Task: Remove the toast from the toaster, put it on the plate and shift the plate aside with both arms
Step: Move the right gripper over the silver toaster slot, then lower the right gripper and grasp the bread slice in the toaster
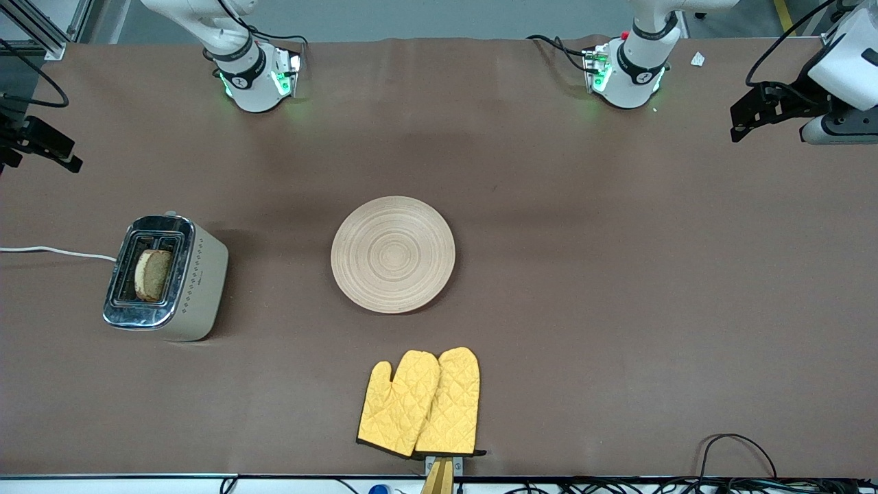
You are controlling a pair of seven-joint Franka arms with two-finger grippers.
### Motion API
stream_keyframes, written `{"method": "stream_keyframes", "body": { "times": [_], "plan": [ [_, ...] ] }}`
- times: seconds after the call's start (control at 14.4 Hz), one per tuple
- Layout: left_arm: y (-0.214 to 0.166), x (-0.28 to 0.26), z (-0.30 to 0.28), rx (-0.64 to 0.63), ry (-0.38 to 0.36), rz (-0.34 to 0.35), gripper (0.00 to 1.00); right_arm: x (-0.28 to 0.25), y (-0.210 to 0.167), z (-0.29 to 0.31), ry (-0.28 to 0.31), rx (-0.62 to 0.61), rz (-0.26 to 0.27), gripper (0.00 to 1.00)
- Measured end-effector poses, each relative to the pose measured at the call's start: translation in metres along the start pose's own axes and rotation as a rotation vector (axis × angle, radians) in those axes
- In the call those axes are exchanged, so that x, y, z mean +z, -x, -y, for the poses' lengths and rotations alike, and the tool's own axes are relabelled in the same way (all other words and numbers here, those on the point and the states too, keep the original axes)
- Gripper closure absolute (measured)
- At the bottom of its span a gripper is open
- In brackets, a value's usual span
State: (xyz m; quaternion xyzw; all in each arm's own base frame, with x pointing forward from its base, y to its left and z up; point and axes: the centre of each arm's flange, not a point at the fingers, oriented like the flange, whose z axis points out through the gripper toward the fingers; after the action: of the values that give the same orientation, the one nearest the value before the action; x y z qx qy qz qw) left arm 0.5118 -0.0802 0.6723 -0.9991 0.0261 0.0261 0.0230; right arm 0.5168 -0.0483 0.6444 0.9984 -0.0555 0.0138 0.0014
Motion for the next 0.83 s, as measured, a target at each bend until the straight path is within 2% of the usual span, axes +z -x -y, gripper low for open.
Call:
{"method": "stream_keyframes", "body": {
  "times": [0.14, 0.35, 0.62, 0.83],
  "plan": [
    [-0.005, 0.005, -0.002, 0.002, 0.000, 0.003, 0.00, 0.016, -0.005, 0.000, 0.000, 0.000, 0.005, 0.00],
    [-0.013, 0.009, -0.002, 0.003, 0.002, -0.016, 0.00, 0.083, -0.028, 0.000, 0.002, 0.002, 0.013, 0.00],
    [-0.015, 0.008, 0.001, -0.005, 0.004, -0.025, 0.00, 0.184, -0.045, 0.001, 0.004, 0.000, -0.025, 0.00],
    [-0.019, 0.009, 0.005, -0.013, 0.006, -0.041, 0.00, 0.232, -0.050, 0.001, 0.005, 0.000, -0.041, 0.00]
  ]
}}
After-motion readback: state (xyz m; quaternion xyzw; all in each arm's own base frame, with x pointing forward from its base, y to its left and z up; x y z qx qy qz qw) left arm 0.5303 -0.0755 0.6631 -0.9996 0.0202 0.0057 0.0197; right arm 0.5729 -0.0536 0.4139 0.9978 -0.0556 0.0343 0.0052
